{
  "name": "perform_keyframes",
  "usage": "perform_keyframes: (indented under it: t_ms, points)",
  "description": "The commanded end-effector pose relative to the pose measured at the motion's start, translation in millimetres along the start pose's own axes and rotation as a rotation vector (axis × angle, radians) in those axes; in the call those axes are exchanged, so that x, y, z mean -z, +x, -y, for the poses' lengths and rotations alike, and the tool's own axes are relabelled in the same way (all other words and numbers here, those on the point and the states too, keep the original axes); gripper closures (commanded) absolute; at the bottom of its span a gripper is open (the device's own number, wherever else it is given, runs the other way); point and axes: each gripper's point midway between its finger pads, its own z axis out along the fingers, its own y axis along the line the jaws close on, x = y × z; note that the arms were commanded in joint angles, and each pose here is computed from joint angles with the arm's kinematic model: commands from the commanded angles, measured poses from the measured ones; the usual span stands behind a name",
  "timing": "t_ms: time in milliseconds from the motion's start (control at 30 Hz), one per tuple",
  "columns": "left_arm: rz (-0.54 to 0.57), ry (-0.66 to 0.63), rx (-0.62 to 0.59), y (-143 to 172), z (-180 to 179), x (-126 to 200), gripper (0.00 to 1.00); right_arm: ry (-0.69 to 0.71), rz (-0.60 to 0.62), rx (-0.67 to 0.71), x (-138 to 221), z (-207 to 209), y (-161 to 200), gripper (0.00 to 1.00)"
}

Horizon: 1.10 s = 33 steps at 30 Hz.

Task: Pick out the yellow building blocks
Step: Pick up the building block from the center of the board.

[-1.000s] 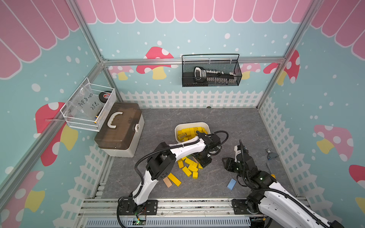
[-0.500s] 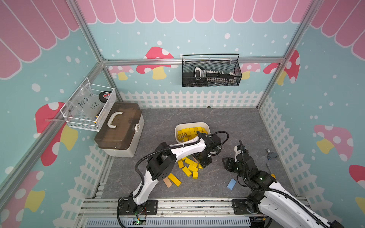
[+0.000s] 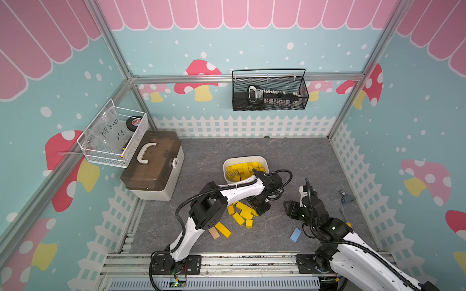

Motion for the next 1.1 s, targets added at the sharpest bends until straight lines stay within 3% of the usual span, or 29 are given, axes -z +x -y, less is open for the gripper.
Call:
perform_keyframes:
  t_ms: [0,667,1067]
  points:
    - [-0.02,-0.008,-0.031,1,3,-4,0.41,0.022,0.001,-0.024,-1,7,3,0.46]
    - [-0.002,-0.008,-0.034,-2,5,3,0.45,0.021,0.002,-0.026,-1,7,3,0.46]
    - [0.044,0.068,-0.03,-9,18,13,0.46,0.022,0.0,-0.026,-1,8,3,0.46]
